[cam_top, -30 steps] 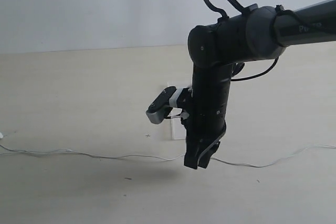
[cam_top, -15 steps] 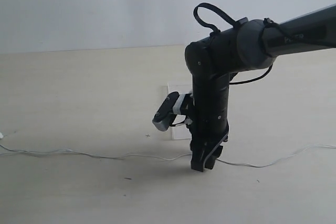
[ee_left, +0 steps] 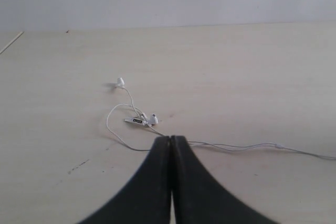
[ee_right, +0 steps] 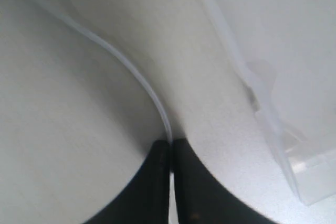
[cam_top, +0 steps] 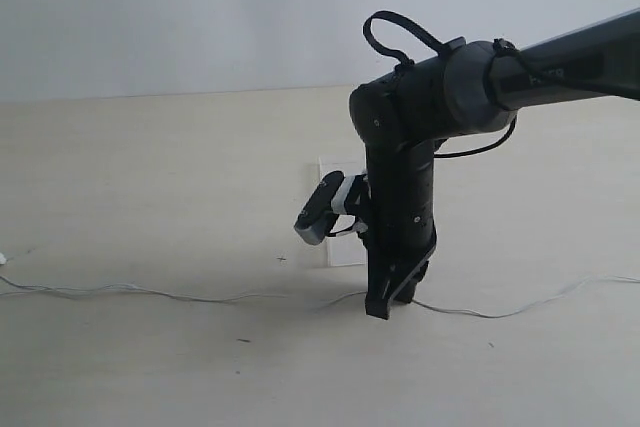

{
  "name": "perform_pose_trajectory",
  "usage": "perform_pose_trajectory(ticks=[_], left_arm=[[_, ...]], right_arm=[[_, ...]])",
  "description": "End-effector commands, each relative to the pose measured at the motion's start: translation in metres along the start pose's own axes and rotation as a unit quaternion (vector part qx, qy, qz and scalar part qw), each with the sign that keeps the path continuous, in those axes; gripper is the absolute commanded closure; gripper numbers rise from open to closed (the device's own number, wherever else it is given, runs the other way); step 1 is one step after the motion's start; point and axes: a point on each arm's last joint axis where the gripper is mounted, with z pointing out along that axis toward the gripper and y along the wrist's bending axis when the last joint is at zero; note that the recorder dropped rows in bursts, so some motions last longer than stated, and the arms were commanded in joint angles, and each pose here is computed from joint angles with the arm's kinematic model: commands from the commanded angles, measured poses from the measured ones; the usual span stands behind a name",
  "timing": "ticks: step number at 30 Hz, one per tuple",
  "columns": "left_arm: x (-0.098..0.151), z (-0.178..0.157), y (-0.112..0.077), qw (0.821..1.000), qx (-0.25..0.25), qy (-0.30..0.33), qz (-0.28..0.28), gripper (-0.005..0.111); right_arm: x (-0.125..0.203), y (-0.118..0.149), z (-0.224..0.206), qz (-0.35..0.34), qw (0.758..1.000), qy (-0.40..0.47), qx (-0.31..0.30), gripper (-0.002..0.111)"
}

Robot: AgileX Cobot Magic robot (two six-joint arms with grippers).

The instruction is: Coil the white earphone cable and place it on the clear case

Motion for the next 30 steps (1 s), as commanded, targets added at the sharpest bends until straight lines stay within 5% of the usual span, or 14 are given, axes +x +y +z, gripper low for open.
perform_pose_trajectory(ticks=[1, 9, 20, 23, 30], left_arm=[[0.000, 0.000, -0.001, 1.000, 0.004, -0.006, -0.005, 0.107], [0.000, 0.000, -0.001, 1.000, 0.004, -0.006, -0.005, 0.107], [0.000, 0.000, -0.001, 1.000, 0.004, -0.006, -0.005, 0.107], [0.000, 0.000, -0.001, 1.000, 0.004, -0.006, -0.005, 0.107], [0.000, 0.000, -0.001, 1.000, 0.004, -0.006, -0.005, 0.107]], right_arm=[[0.002, 0.006, 0.032, 0.004, 0.999, 0.040, -0.037, 0.108], [0.002, 0.004, -0.022, 0.029, 0.999, 0.013, -0.031, 0.108], [0.032, 0.018, -0.151, 0.088, 0.979, -0.174, 0.057, 0.108], [0.059, 0.034, -0.220, 0.123, 0.934, -0.322, 0.098, 0.108], [0.132, 0.073, -0.339, 0.124, 0.760, -0.601, 0.212, 0.108]])
